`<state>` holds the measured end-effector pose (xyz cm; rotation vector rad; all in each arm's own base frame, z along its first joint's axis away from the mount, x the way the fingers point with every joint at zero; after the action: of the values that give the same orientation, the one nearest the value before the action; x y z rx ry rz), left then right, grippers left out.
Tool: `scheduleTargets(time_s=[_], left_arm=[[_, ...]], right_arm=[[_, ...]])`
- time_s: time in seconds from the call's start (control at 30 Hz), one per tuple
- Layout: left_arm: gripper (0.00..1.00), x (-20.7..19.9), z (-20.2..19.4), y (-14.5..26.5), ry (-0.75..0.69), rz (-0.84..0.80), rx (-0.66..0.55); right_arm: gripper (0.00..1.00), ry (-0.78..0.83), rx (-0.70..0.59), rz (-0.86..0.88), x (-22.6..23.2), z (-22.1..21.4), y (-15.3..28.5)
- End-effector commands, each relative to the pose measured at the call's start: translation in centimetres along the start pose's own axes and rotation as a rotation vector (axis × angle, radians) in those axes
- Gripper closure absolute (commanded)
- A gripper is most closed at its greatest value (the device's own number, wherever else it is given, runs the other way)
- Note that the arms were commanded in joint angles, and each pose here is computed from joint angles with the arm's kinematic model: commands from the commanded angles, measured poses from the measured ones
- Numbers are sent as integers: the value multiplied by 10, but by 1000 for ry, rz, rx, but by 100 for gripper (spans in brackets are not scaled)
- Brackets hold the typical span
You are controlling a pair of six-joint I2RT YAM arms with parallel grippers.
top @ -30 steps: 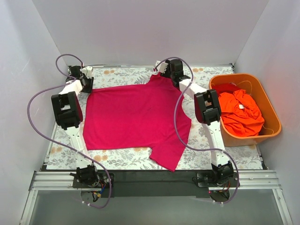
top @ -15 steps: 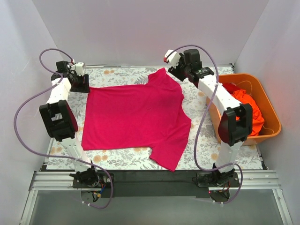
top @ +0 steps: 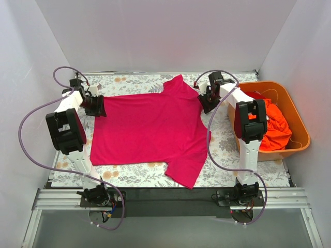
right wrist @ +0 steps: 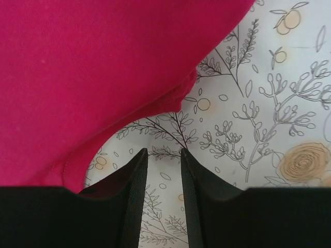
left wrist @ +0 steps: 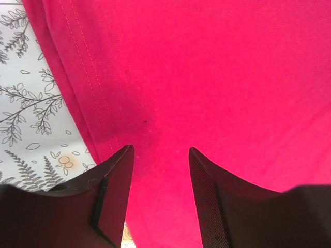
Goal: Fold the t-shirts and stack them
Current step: Flatten the tshirt out
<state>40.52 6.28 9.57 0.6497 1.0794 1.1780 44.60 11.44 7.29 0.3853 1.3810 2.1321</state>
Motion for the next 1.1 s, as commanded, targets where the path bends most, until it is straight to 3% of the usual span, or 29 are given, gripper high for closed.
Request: scheduleTargets(time_s=[0.0,0.1,0.27,0.5,0.7,0.9,1.03,1.07], left_arm=[[55,-3,1,1,25,-3,3],[55,0,-1,-4,27,11,15],[55,6,-6,-11,29,37,33],[55,11,-5,-19,44,46,37],[55,17,-11,-29,68,62,63],[55,23,-15,-38,94,91,76],[63,34,-23,-44,101,154,100],[69,36,-27,-45,103,165,108]], right_arm=[[62,-13,-75,-3,-7,27,14],[61,-19,-80,-1,-13,29,7],[48,-11,-115,42,-8,34,8],[47,6,-111,47,-12,35,-2],[58,4,-120,26,-24,41,-12],[79,15,-53,3,-29,22,-19],[86,51,-7,-64,-38,11,-6],[88,52,-1,-79,-41,10,-2]])
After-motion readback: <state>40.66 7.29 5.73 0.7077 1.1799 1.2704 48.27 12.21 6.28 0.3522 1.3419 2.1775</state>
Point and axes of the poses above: each gripper's point midway between its finger pads, its own y axis back along the fingers, its own x axis along the line the jaws close on, z = x × y, the point moved 4 cm from there along y, back along the fingers, and after that the axes turned 10 degrees about y, right-handed, at the moved point
